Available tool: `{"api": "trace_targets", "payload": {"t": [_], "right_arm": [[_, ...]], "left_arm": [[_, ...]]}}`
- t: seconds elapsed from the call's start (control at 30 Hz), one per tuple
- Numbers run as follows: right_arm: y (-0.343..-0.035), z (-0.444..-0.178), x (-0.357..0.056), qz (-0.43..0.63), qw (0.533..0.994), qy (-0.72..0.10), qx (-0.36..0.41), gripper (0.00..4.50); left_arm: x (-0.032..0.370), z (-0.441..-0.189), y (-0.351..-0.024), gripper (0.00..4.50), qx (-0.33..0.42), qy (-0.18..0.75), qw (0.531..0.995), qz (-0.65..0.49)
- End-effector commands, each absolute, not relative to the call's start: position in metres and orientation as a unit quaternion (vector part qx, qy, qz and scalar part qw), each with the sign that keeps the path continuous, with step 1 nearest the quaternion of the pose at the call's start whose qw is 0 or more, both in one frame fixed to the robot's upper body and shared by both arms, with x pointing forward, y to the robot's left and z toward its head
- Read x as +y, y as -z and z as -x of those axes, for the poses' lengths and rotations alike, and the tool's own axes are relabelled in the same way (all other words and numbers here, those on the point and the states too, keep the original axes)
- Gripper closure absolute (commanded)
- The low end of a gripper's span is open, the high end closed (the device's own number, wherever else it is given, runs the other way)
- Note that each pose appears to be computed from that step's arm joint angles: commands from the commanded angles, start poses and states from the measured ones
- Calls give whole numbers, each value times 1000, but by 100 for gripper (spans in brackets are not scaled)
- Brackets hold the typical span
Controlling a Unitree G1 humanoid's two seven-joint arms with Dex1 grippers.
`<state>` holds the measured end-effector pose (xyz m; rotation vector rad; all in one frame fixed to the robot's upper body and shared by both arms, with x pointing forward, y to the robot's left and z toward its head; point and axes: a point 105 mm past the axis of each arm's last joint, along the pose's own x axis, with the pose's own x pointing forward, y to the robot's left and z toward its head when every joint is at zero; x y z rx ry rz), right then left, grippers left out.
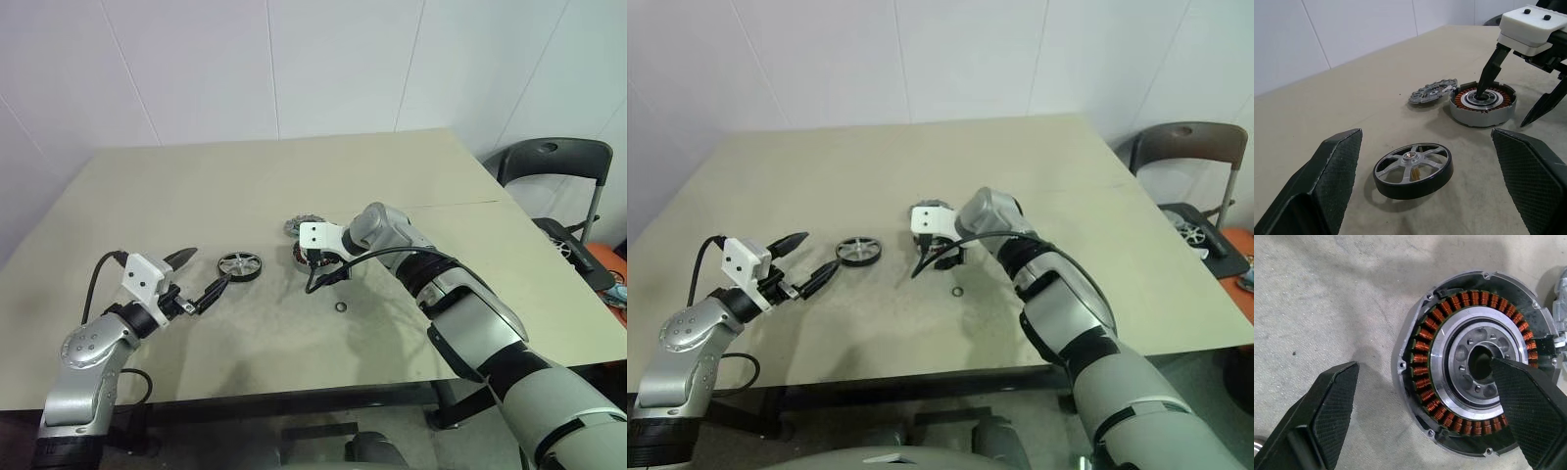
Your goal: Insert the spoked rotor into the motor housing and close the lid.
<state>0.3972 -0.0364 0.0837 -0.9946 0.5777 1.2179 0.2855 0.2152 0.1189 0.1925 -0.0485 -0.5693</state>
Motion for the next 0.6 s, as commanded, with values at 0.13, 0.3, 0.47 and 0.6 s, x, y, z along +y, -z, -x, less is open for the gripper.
{"api": "trace_targets", "payload": {"t": [0.13,0.3,0.47,0.6], "right_arm": [[-97,-402,-30,443,676,-538,241,92],[-99,-402,-27,433,684,-534,245,250],[-104,-400,-22,418,684,-546,243,260],[-115,-387,-12,380,675,-584,243,262]], "left_arm": [[220,-285,-131,0,-50,271,955,-106],[222,-284,-130,0,-51,269,956,-107],[222,-284,-131,0,-52,267,956,-108],[223,-284,-131,0,-51,267,956,-108]]}}
